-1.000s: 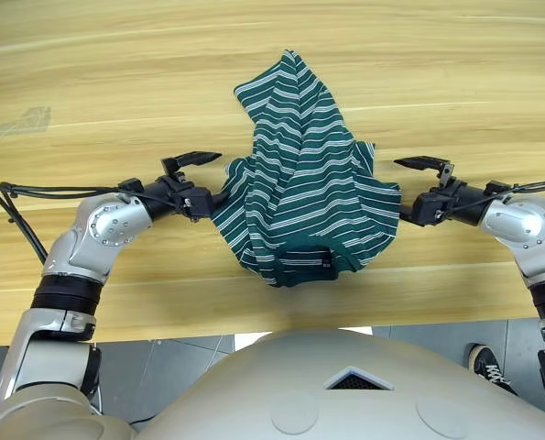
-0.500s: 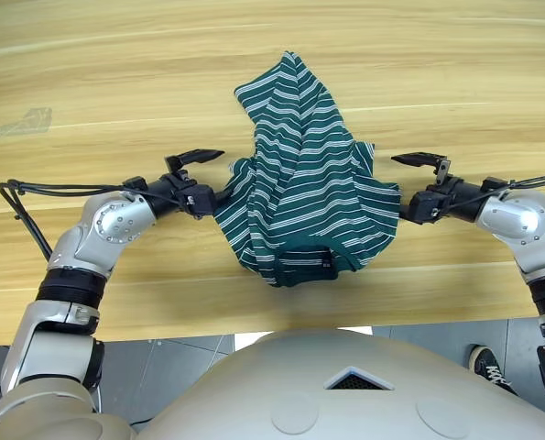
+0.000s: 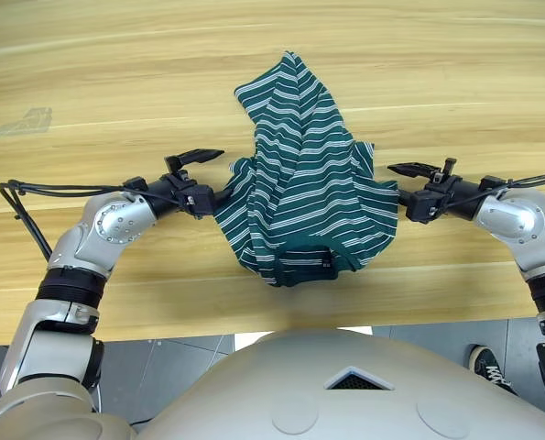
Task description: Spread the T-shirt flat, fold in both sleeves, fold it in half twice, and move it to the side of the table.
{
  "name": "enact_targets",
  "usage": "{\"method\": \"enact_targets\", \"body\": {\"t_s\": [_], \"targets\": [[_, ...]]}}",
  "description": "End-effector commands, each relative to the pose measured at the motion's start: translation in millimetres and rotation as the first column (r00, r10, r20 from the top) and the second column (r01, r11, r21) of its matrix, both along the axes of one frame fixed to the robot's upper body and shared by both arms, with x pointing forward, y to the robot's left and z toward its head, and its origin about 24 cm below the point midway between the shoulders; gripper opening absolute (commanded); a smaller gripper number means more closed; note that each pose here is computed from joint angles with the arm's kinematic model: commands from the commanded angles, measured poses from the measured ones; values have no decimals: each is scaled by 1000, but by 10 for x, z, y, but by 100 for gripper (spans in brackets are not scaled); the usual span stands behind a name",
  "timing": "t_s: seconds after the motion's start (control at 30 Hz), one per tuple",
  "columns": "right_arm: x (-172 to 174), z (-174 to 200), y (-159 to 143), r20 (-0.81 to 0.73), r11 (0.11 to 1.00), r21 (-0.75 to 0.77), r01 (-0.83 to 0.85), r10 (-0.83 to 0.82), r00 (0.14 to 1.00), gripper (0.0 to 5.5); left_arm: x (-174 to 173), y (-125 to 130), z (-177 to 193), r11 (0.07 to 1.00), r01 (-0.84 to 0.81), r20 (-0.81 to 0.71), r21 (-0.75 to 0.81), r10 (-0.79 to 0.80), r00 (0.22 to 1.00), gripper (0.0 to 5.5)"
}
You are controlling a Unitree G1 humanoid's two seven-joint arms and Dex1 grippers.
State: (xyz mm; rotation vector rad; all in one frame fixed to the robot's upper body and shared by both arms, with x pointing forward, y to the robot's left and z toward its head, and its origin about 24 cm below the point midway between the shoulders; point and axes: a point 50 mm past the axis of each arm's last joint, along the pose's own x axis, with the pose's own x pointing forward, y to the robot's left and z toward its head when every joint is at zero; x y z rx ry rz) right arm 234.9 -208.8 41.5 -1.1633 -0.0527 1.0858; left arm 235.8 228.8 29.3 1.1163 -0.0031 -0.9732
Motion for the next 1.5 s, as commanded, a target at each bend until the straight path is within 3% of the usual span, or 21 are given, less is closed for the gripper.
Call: {"method": "enact_targets", "body": {"t_s": [0.03, 0.27, 0.47, 0.67, 0.77, 0.93, 1.1, 1.23, 1.5], "targets": [[32, 3, 21, 18, 1000, -12, -8, 8, 1000, 139, -92, 50, -158, 997, 10, -78, 83, -4, 997, 393], [20, -25, 0, 14, 1000, -23, 3, -2, 1000, 3, -85, 39, -173, 996, 11, -75, 83, -5, 997, 393], [65, 15, -62, 33, 999, -33, 27, -26, 999, 3, -76, 36, -174, 997, 8, -72, 80, -2, 997, 393], [218, 451, -564, 197, 974, -54, 220, -205, 959, 3, -68, 135, -100, 996, -20, -54, 89, 25, 998, 393], [92, 520, -719, 157, 963, -70, 259, -246, 956, 3, -95, 208, -48, 995, -41, -39, 96, 45, 998, 393], [-204, 341, -601, -46, 975, -95, 202, -207, 977, 3, -195, 201, 33, 994, -23, -36, 108, 27, 999, 393], [-418, 130, -375, -194, 988, -110, 106, -126, 973, 3, -343, -73, 131, 992, 84, -49, 91, -80, 996, 393], [-471, 131, -383, -210, 986, -120, 113, -136, 968, 3, -563, -186, 328, 986, 144, -98, 88, -135, 986, 393], [-493, 185, -396, -243, 984, -106, 144, -166, 956, 3, -538, 59, 387, 986, 37, -130, 163, -16, 991, 393]]}}
